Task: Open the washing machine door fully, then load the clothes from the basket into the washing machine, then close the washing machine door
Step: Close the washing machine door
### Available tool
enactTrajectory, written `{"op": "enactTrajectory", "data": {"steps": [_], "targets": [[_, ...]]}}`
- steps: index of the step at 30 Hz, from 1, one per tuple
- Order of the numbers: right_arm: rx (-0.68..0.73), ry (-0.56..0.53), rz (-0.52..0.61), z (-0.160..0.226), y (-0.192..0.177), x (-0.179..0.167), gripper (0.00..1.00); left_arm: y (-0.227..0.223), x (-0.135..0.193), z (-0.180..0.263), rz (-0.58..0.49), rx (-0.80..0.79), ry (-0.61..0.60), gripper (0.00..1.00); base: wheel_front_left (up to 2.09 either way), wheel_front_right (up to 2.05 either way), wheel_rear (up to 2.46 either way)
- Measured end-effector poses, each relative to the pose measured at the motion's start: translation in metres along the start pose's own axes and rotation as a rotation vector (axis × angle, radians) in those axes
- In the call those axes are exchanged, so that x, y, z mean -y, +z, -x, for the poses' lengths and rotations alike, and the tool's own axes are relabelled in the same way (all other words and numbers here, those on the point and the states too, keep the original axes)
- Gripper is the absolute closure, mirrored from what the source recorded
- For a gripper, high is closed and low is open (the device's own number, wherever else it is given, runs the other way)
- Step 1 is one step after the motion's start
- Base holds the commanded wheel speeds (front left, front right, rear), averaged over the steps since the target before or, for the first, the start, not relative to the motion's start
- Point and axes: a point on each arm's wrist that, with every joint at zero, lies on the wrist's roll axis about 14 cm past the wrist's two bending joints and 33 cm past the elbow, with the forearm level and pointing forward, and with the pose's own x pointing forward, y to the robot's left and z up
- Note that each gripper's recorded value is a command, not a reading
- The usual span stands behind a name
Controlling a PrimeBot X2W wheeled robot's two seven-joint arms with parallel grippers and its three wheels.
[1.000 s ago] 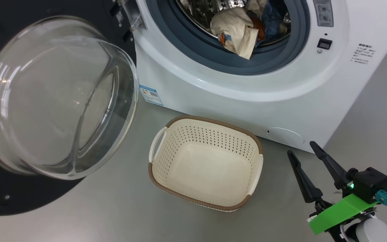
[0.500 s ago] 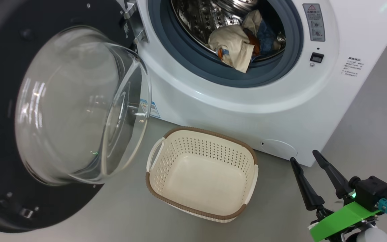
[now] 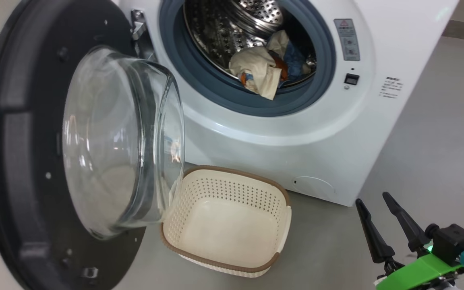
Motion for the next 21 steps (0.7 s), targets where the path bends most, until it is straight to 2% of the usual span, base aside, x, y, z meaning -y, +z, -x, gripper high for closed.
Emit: {"op": "enactTrajectory", "data": {"steps": [13, 21], "targets": [[0.039, -0.149, -0.004, 0.042, 0.012, 0.029, 0.00, -0.028, 0.052, -0.062, -0.097, -0.138, -0.172, 1.00, 0.00, 0.00, 0.00], [0.081, -0.257, 0.010, 0.070, 0.026, 0.055, 0.00, -0.034, 0.076, -0.102, -0.118, -0.178, -0.247, 1.00, 0.00, 0.00, 0.00]]}}
